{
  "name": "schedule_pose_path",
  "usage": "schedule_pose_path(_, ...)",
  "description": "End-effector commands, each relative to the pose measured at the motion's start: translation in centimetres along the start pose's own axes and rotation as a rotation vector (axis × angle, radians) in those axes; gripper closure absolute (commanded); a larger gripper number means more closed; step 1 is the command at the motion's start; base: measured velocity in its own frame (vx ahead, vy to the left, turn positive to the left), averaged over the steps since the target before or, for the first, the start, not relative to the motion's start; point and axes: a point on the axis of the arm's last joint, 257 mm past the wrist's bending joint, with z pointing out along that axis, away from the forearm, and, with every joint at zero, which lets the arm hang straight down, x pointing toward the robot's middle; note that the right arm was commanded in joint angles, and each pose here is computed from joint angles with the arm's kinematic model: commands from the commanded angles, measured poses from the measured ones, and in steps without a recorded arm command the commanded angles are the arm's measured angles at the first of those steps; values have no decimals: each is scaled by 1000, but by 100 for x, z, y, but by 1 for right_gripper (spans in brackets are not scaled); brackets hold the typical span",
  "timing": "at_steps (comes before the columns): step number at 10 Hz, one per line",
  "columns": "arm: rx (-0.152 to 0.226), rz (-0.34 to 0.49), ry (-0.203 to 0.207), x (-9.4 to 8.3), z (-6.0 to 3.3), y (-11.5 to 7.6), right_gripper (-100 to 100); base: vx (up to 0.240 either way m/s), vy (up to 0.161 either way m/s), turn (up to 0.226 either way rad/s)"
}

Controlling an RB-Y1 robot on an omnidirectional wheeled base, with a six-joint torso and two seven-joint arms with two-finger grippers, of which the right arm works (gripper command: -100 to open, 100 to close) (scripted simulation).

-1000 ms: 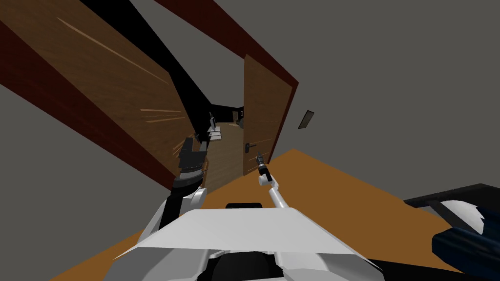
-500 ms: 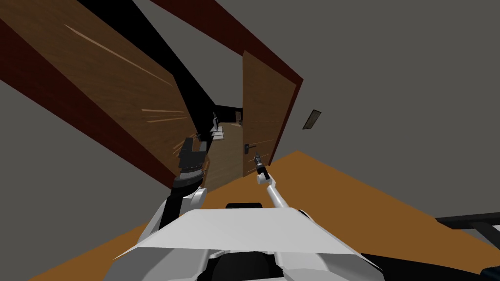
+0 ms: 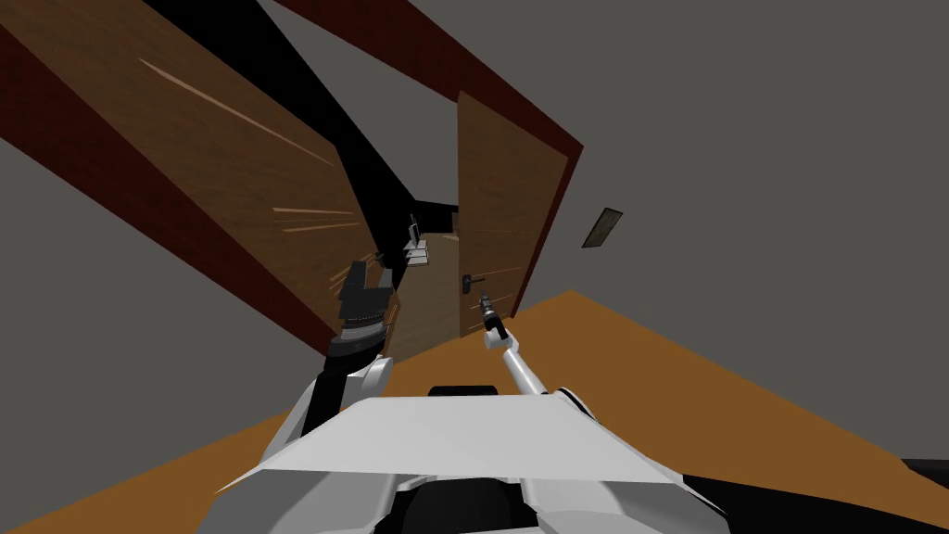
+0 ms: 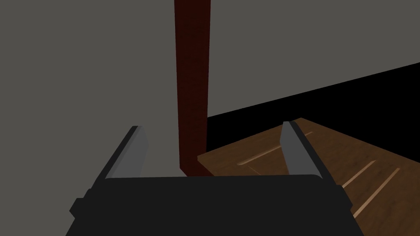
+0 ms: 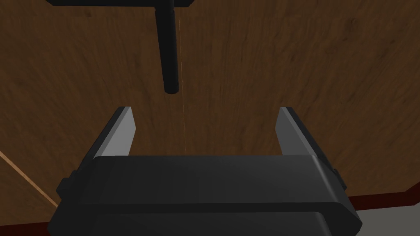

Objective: Push the door open

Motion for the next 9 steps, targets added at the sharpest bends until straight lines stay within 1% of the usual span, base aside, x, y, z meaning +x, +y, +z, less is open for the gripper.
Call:
schedule_pose_path(1,13,3,9,55,41,-42,-100,52,-98,88)
schedule_pose_path(3,28,7,19,122,73,-100,-100,42,-94,88)
schedule_pose_path(4,42,10,28,184,100,-147,-100,65,-122,110)
schedule_pose_path(9,85,20,58,407,176,-293,-100,59,-127,98)
